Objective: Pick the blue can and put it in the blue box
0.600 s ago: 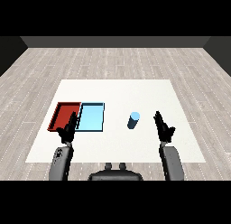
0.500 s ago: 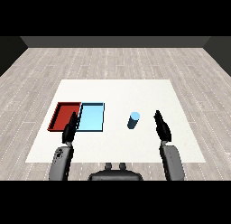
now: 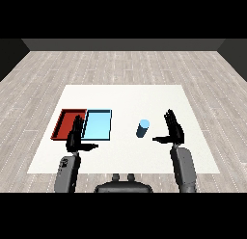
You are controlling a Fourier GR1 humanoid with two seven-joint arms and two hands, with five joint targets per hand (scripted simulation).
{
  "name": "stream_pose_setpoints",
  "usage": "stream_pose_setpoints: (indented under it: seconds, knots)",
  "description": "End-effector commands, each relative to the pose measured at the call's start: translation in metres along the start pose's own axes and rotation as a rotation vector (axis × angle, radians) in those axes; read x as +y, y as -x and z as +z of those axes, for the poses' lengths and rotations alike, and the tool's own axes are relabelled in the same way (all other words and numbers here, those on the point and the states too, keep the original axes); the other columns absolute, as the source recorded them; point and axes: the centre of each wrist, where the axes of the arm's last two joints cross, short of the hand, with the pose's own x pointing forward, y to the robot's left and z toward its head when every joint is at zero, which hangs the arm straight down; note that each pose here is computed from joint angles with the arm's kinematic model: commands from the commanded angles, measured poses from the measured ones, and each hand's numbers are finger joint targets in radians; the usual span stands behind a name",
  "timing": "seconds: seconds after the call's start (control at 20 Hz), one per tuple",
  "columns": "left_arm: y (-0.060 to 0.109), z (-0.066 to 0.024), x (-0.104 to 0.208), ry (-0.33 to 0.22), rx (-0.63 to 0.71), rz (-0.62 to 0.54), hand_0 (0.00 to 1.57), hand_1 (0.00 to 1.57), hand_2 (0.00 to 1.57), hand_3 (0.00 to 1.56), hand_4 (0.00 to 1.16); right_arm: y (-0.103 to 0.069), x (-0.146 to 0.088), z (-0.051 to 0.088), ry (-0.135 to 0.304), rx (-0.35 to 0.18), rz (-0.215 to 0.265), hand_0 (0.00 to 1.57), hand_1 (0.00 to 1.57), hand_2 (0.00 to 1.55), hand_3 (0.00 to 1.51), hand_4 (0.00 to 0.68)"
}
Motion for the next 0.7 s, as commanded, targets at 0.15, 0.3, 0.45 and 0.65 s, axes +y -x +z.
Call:
stream_pose_setpoints:
  seconds: [0.15, 0.3, 0.45, 0.65]
  knots:
    - [0.017, 0.0094, -0.008, -0.002, -0.121, 0.048, 0.0, 0.0, 0.0, 0.0, 0.0, 0.008, -0.036, 0.016, -0.047, -0.091, -0.062, 0.0, 0.0, 0.0, 0.0, 0.0]
    - [0.029, -0.001, -0.019, 0.007, -0.115, 0.038, 0.0, 0.0, 0.0, 0.0, 0.0, 0.013, -0.004, -0.008, -0.046, -0.073, -0.091, 0.0, 0.0, 0.0, 0.0, 0.0]
    - [0.033, -0.0005, 0.011, -0.008, -0.122, 0.065, 0.0, 0.0, 0.0, 0.0, 0.0, 0.01, -0.039, -0.003, -0.035, -0.072, -0.058, 0.0, 0.0, 0.0, 0.0, 0.0]
    - [0.013, 0.0048, -0.007, -0.008, -0.119, 0.057, 0.0, 0.0, 0.0, 0.0, 0.0, 0.004, -0.012, -0.018, -0.011, -0.038, -0.061, 0.0, 0.0, 0.0, 0.0, 0.0]
